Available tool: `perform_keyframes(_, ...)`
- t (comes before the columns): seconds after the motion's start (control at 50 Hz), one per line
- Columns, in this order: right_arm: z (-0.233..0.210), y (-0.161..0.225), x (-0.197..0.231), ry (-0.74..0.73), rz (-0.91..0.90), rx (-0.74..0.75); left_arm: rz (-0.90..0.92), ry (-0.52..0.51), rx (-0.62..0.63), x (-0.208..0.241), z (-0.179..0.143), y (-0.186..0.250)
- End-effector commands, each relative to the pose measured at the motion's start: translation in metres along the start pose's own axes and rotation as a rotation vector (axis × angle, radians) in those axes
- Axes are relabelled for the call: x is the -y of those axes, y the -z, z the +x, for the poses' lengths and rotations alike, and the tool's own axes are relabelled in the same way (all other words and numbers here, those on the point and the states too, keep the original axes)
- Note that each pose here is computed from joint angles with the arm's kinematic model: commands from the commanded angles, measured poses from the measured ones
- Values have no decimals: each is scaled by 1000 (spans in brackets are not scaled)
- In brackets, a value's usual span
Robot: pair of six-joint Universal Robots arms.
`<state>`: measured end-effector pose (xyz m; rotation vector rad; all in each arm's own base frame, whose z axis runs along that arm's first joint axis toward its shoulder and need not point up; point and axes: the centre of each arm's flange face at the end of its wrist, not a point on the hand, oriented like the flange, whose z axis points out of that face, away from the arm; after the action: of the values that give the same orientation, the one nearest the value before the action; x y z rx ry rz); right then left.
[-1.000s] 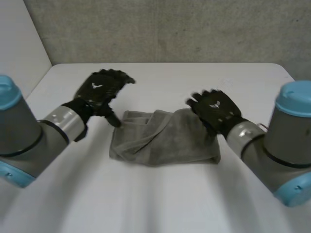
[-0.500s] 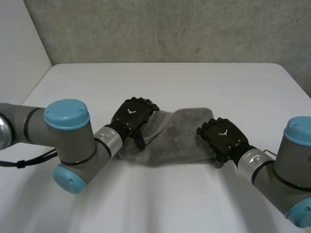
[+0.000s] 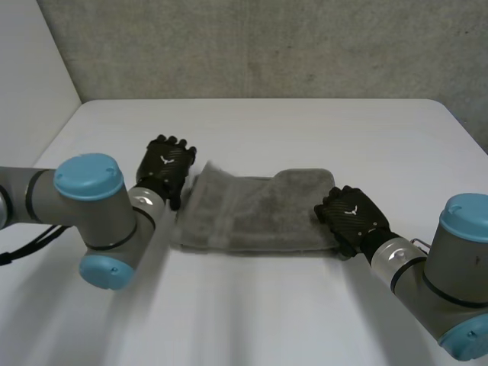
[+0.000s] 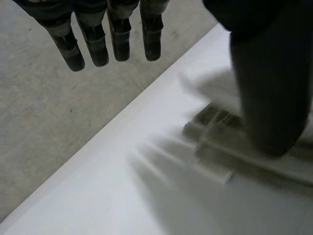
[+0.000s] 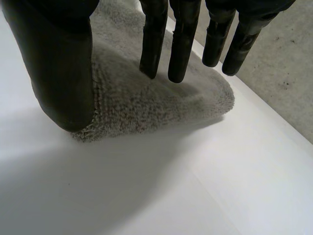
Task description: Fold the towel.
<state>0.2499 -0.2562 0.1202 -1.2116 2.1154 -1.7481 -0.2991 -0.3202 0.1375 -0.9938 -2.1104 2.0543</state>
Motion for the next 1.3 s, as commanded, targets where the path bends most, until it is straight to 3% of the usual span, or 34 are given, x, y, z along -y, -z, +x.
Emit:
perform_keyframes(0.02,-1,1,-1,-3,-4,4,14,60,11,13,-10,10)
perform_keyframes(0.12,-2,1,-2,-3,-6,6,51,138,4,32,-11,25)
perform_keyframes(0.32,-3,14,-5,-24,-46,29,86,145,8,50,-16,44)
perform_keyframes(0.58,60,40,33,120,-10,-62,68,153,18,44,-31,55)
perform_keyframes(0.72,28,31,92,162,160,26,95,226,8,50,-38,55)
perform_keyframes(0.78,2,21,110,172,208,82,101,243,9,52,-39,55)
perform_keyframes(0.82,-45,13,122,203,246,187,105,270,10,53,-40,54)
perform_keyframes(0.84,-45,13,122,203,247,188,105,270,10,53,-40,54)
perform_keyframes(0.88,-88,7,121,225,255,280,100,276,27,51,-47,52)
perform_keyframes(1.04,-146,-9,86,263,183,397,91,279,37,46,-52,51)
perform_keyframes(1.22,-126,-3,103,252,188,289,103,277,22,50,-49,51)
perform_keyframes(1.3,-90,9,121,117,205,204,135,278,23,60,-49,49)
